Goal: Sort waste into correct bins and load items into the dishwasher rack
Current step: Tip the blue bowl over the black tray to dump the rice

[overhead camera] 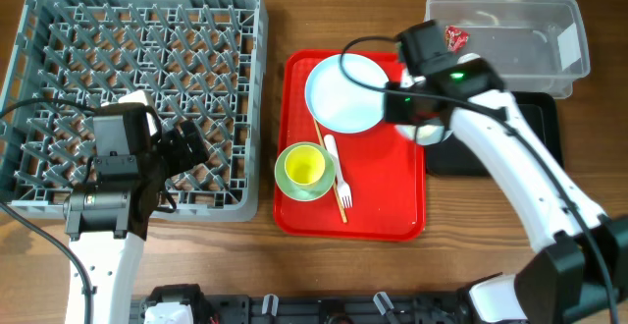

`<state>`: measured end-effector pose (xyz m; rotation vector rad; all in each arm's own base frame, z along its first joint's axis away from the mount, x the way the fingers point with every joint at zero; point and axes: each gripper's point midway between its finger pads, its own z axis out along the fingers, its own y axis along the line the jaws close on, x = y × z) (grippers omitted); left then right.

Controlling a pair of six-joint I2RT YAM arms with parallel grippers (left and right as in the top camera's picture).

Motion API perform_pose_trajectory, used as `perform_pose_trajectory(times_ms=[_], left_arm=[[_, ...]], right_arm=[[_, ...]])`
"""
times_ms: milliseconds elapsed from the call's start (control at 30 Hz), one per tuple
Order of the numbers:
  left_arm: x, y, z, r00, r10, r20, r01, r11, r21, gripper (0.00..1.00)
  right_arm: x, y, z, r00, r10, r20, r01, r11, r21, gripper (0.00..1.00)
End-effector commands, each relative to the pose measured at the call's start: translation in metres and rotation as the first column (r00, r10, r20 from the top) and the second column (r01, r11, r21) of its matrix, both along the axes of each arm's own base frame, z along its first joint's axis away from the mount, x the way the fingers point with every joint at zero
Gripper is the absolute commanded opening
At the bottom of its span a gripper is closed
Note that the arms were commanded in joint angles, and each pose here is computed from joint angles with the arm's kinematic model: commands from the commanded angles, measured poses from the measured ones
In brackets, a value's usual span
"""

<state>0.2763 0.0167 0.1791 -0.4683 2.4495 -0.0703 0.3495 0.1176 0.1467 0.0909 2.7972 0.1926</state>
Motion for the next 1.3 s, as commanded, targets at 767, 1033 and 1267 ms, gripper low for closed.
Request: perform_pose_trajectory(times_ms=[767, 1033, 1267], left_arm=[[0.003, -0.003, 0.006, 1.0, -0.004, 0.014, 0.004, 1.0, -0.012, 1.0], [0.003, -0.003, 0.006, 1.0, -0.004, 0.014, 0.004, 1.0, -0.012, 1.0], [0.003, -0.003, 0.006, 1.0, -0.004, 0.014, 0.004, 1.0, -0.012, 1.0]], right_arm=[[0.016, -0.097, -0.013, 0.977, -0.135, -0.167, 0.21, 0.43, 0.878, 0.04], [0.017, -0.145, 0.018, 0.954, -0.243, -0.178, 0.224, 0.18, 0.958, 0.04], [0.016, -0.183, 0.019, 0.911, -0.34, -0.231, 0.286, 0.119, 0.951, 0.04]])
